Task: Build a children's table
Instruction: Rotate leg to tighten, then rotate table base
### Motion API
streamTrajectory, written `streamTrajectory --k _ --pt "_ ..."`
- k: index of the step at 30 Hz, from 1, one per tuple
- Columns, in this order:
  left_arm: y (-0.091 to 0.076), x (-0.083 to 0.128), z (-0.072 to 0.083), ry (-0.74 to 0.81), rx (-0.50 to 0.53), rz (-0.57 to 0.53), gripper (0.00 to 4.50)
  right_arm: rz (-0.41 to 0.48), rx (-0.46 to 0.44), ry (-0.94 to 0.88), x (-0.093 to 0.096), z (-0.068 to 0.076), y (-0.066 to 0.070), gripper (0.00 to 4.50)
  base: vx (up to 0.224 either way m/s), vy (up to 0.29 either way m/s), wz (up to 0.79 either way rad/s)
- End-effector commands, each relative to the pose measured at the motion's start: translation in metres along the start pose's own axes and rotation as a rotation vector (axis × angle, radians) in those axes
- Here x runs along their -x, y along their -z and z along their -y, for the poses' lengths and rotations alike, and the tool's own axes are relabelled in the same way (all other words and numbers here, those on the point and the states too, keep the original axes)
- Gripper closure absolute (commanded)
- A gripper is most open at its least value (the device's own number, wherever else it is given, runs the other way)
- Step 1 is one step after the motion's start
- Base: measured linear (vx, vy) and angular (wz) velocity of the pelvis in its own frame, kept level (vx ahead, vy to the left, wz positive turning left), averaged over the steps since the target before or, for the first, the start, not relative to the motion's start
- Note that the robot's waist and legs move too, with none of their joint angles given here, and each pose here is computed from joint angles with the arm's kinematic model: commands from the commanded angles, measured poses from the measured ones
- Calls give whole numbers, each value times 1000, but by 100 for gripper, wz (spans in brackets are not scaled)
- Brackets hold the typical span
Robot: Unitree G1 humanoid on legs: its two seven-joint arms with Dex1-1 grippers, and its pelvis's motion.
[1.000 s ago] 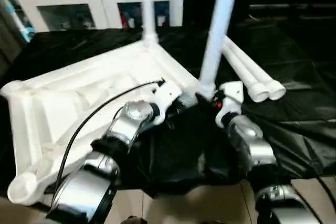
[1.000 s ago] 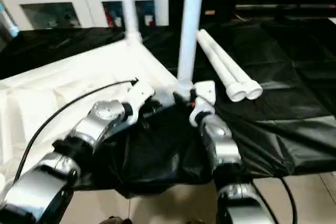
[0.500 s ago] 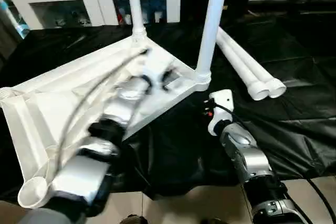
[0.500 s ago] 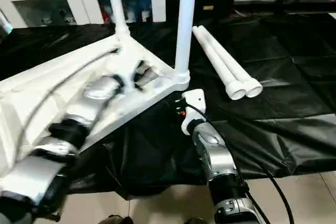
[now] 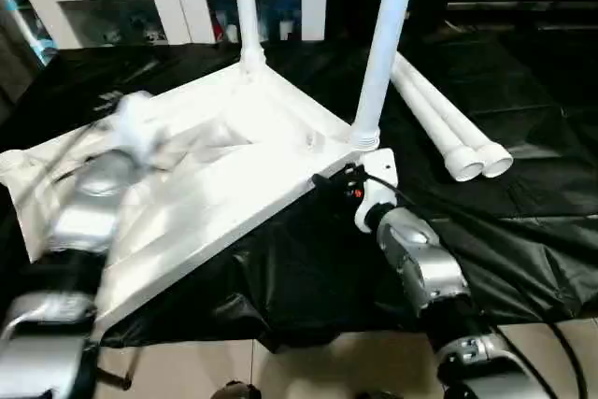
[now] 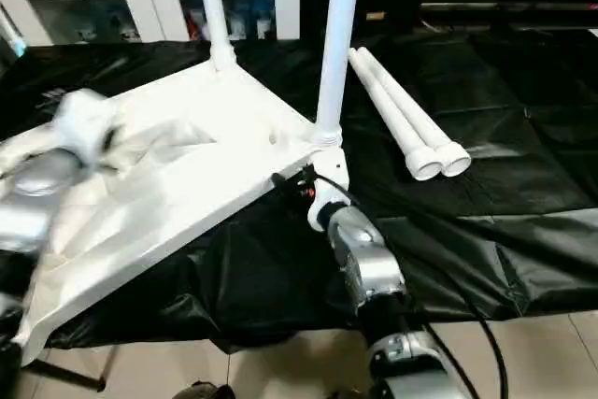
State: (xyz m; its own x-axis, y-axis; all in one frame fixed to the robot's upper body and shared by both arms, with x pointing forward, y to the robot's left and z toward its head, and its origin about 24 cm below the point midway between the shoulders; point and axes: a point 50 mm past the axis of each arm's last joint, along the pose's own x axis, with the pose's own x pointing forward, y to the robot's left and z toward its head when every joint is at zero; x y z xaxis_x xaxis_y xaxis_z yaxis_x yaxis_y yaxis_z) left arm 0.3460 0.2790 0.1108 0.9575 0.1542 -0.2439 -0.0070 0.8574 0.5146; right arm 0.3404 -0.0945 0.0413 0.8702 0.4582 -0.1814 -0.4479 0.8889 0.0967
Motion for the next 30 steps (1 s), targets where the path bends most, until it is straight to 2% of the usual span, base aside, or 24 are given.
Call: streamTrajectory --k 1,4,5,6,8,9,10,11,13,17,18,23,25,26,30 --pt "7 6 -7 -30 -8 -43 371 -4 6 2 -4 1 -3 86 0 0 0" --pt "25 14 -9 -6 -16 -130 377 -14 5 -10 -7 2 -6 86 0 0 0" --pt "26 14 -9 0 -15 -138 408 -15 4 -14 -7 2 -6 116 0 0 0" --pt "28 15 -8 9 -13 -147 408 -17 4 -18 -7 1 -6 116 0 0 0" --pt "44 24 4 160 -17 -264 420 -44 11 -54 -11 0 -6 129 0 0 0" --pt "44 24 4 160 -17 -264 434 -44 11 -54 -11 0 -6 143 0 0 0" --pt "48 28 9 227 -19 -299 434 -56 16 -57 -12 0 -5 143 0 0 0" --pt "49 30 12 268 -22 -312 449 -65 17 -56 -13 1 -5 167 0 0 0" --pt "50 35 21 381 -29 -331 450 -90 25 -50 -15 3 -3 170 0 0 0" --pt "46 41 31 544 -49 -323 450 -117 24 -33 -16 5 -2 215 0 0 0" --pt "41 44 36 621 -50 -312 450 -130 26 -31 -17 6 -1 215 0 0 0" --pt "29 54 48 816 -62 -266 450 -143 33 -44 -18 6 -1 262 0 0 0" --pt "21 60 58 942 -96 -218 450 -138 33 -51 -19 6 -3 267 0 0 0" --pt "16 63 64 1009 -115 -189 450 -135 33 -54 -20 6 -4 287 0 0 0" --pt "3 64 80 1120 -114 -126 450 -133 32 -59 -22 6 -6 305 0 0 0"
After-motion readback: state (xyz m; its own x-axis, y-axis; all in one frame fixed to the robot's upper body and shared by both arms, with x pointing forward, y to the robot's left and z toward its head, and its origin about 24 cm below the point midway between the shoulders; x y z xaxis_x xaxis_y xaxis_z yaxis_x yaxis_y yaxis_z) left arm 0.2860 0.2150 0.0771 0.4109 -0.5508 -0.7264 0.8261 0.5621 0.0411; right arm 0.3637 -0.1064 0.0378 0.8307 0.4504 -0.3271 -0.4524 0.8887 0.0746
